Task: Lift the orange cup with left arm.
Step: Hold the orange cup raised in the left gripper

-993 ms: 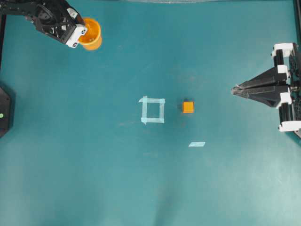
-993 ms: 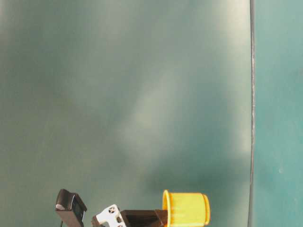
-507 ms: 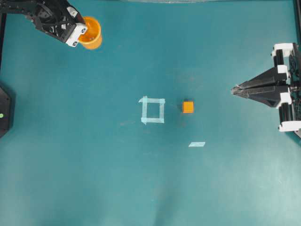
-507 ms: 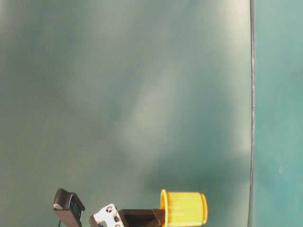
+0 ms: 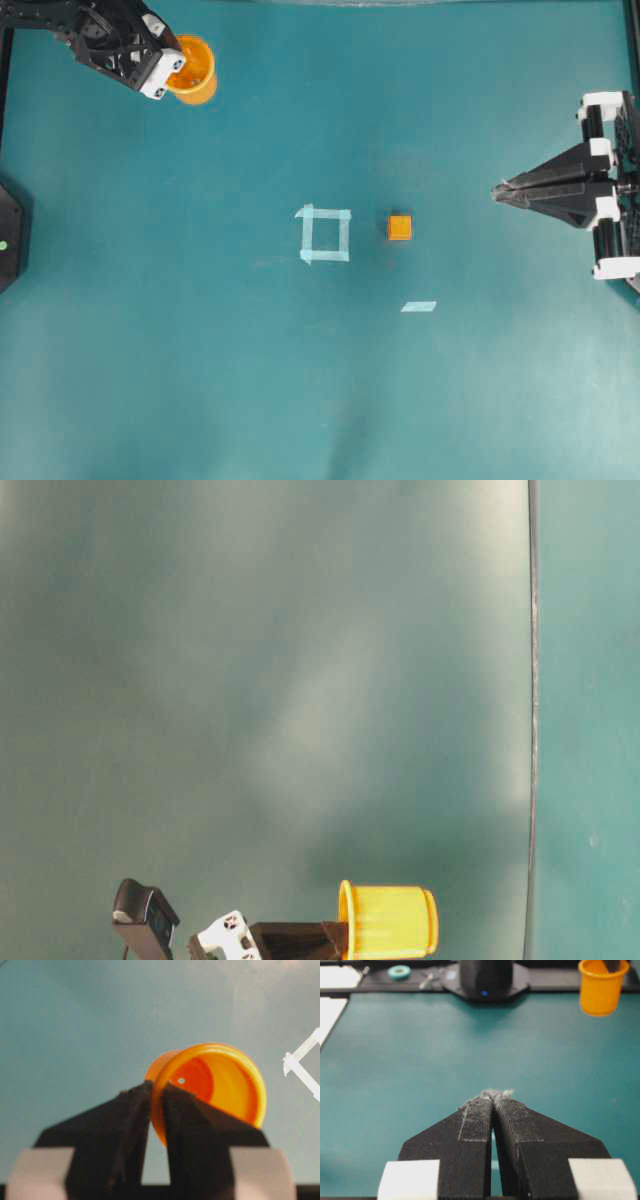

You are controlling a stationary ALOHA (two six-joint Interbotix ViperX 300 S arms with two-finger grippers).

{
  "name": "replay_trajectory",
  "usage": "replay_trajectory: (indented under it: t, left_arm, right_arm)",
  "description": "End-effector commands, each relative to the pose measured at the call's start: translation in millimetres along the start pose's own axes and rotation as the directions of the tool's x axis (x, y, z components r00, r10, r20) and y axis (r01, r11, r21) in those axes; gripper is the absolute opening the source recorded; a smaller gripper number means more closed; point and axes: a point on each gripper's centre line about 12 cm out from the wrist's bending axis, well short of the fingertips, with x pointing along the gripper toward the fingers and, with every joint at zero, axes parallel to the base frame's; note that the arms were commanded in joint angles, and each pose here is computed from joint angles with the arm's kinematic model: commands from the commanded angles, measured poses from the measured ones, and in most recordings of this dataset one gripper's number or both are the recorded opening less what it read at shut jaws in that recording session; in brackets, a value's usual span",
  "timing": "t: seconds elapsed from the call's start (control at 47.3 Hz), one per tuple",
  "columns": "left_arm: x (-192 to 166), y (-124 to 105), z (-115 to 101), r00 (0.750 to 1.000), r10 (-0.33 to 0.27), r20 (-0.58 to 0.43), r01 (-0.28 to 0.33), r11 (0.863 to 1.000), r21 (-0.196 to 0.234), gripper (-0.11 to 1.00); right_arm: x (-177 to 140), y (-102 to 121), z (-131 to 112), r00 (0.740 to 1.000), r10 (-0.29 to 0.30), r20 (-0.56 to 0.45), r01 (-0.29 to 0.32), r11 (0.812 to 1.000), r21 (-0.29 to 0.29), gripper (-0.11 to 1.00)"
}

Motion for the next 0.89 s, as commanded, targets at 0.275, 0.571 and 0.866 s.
replay_trajectory:
  t: [0.275, 0.571, 0.866]
  left_arm:
    - [-12.8, -3.9, 10.3, 0.999, -0.017, 0.049, 0.017, 1.000, 0.003, 0.08]
    - [-13.2, -4.0, 10.6, 0.999, -0.017, 0.049, 0.017, 1.000, 0.003, 0.08]
    - [-13.1, -3.8, 9.9, 0.999, -0.015, 0.043, 0.015, 1.000, 0.004, 0.08]
  right_arm:
    - [0.8, 0.2, 13.1, 0.999, 0.000, 0.034, 0.000, 1.000, 0.003, 0.00]
    - [0.8, 0.2, 13.1, 0.999, 0.000, 0.034, 0.000, 1.000, 0.003, 0.00]
    - [1.1, 0.2, 12.8, 0.999, 0.000, 0.032, 0.000, 1.000, 0.003, 0.00]
